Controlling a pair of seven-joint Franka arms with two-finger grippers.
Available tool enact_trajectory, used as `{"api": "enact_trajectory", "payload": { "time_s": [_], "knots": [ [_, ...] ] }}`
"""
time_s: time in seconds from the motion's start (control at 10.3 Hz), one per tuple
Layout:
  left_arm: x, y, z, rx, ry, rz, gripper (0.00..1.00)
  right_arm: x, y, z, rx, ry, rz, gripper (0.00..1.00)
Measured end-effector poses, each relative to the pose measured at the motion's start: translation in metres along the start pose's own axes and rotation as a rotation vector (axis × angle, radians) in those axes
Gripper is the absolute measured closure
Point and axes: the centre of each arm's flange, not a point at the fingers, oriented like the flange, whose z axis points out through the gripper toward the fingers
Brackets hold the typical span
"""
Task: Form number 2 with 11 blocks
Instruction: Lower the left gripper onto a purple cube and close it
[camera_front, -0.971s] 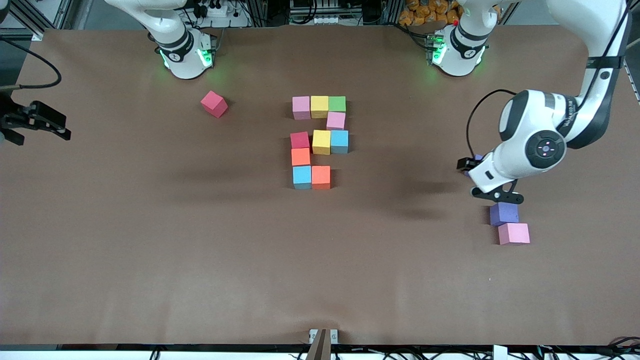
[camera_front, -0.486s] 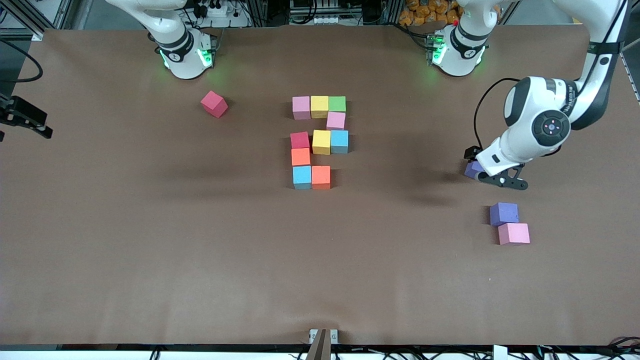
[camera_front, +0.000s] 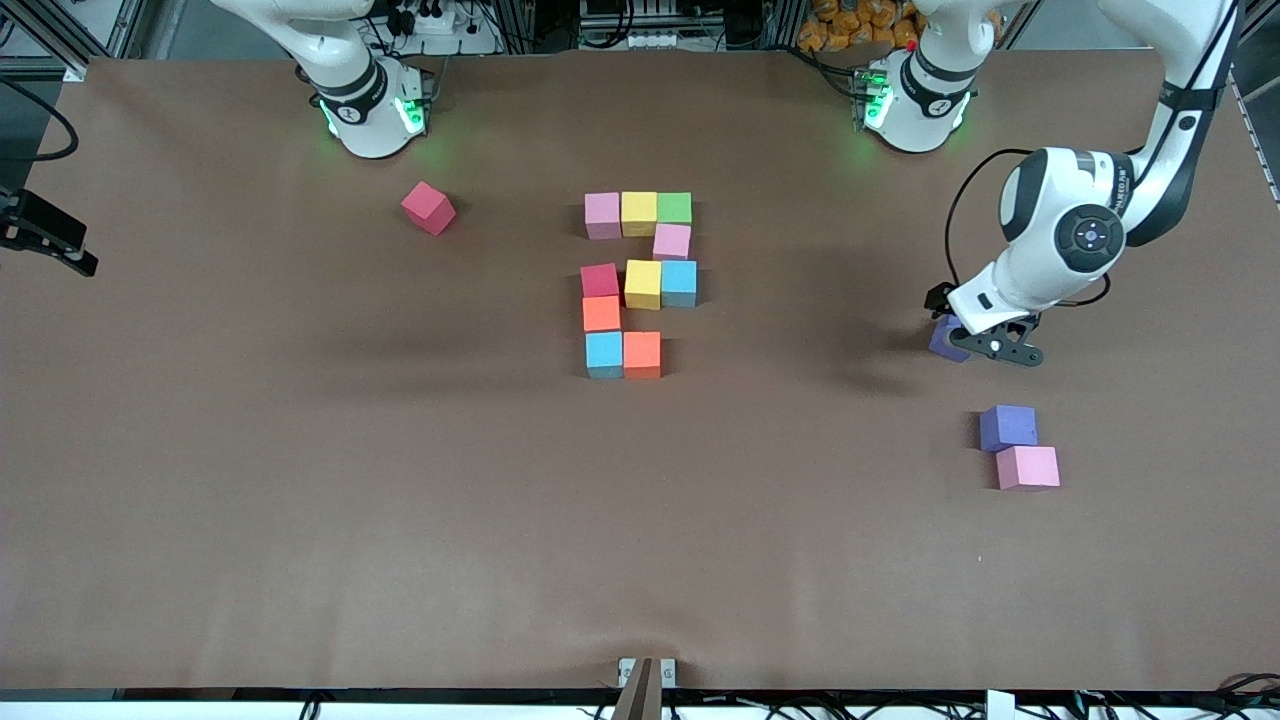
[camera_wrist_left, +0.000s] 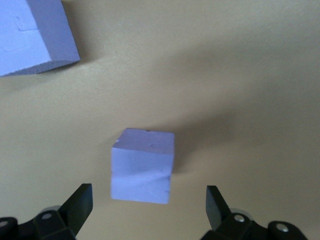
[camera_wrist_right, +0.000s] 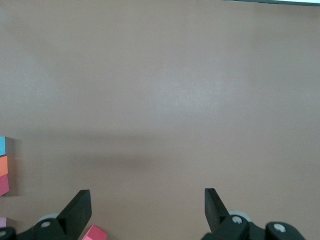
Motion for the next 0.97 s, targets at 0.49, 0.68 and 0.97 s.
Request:
{"api": "enact_trajectory", "payload": {
  "time_s": [0.49, 0.68, 0.97],
  "knots": [
    [-0.002, -0.015, 0.030, -0.036, -0.006, 0.043, 0.00, 0.003, -0.004, 0.003, 0.003, -0.001, -0.007, 0.00],
    [-0.001, -0.014, 0.042, -0.049, -0.011, 0.045, 0.00, 0.003, -0.004, 0.003, 0.004, -0.001, -0.008, 0.00],
    [0.000, -0.013, 0.052, -0.060, -0.012, 0.046, 0.00, 0.003, -0.004, 0.003, 0.003, 0.002, -0.008, 0.00]
  ]
}}
